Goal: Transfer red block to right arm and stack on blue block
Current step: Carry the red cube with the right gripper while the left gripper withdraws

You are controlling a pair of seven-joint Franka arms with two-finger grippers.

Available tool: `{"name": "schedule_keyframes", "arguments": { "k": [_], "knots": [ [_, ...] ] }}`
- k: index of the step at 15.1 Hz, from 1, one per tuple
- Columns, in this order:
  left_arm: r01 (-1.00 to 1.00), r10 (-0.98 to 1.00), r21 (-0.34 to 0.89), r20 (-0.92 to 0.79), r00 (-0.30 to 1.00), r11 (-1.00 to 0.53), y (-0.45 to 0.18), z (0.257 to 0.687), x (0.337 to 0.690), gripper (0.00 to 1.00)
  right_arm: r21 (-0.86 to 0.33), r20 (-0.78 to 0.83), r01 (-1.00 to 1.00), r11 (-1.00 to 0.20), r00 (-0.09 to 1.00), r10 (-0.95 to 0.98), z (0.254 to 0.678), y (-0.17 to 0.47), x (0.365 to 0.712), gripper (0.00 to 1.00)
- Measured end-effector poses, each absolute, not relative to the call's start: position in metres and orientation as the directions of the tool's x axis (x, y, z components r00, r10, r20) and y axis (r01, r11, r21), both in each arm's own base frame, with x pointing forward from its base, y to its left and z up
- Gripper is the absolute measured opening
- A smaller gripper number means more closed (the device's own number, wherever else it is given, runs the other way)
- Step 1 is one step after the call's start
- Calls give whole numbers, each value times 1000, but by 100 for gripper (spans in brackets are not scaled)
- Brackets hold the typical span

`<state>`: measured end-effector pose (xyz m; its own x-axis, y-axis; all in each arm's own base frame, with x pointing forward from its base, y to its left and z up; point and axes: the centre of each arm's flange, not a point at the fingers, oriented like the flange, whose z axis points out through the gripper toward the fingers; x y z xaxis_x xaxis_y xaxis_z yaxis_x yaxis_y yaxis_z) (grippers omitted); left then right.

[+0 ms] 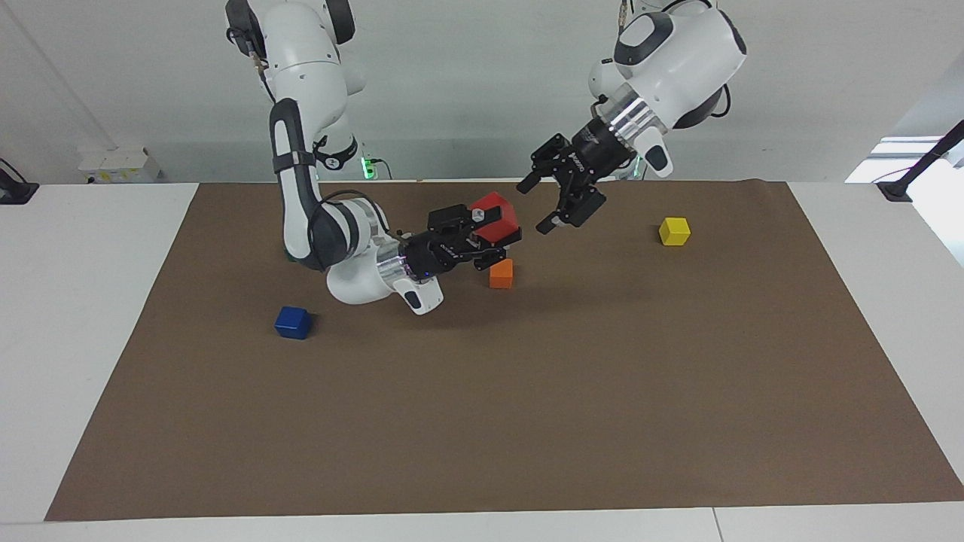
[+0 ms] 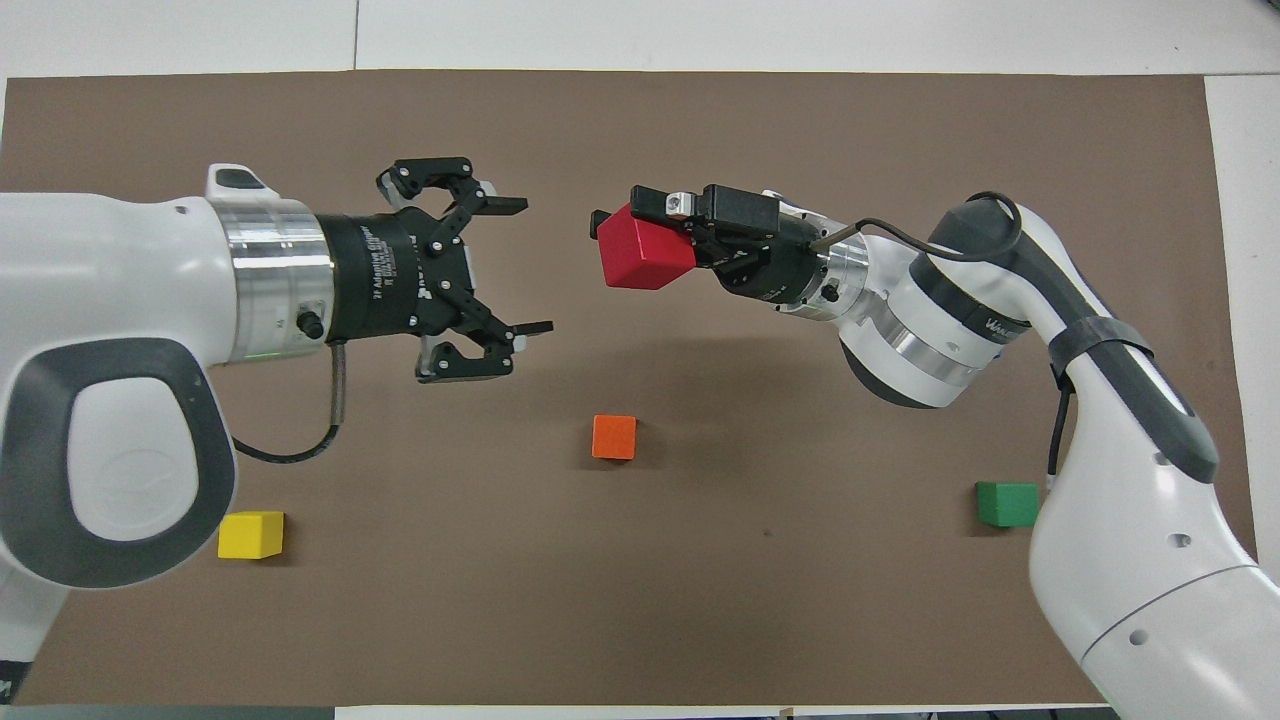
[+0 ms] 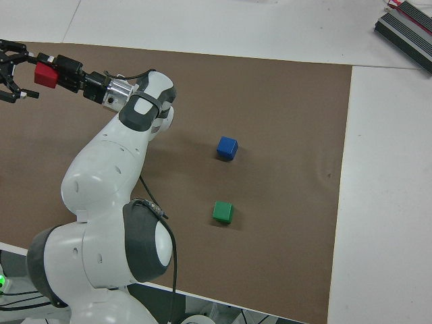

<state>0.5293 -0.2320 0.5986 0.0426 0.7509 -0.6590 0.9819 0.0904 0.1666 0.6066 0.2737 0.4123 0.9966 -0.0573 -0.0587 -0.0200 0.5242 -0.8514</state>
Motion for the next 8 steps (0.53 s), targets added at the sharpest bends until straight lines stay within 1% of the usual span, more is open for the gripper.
{"name": "schedule_keyframes", "arguments": {
  "k": [2,3,5,6,8],
  "knots": [
    [963,826,263,-532,189,-51,-204,591,537,100,-873,-72,-42,486,997,-43,421,263,609,57],
    [949,849,285,-461,259,-135,-195,586,538,100,-891,-71,-46,452,997,-37,425,255,612,57],
    [918,853,302,-375,364,-258,-172,580,541,100,-929,-74,-60,364,997,-25,436,234,619,57],
    [902,846,311,-351,401,-298,-153,579,545,100,-951,-79,-69,302,997,-19,446,221,621,57],
    [868,836,333,-291,465,-367,-108,576,553,100,-987,-78,-76,139,997,-6,476,192,624,57]
  ]
}}
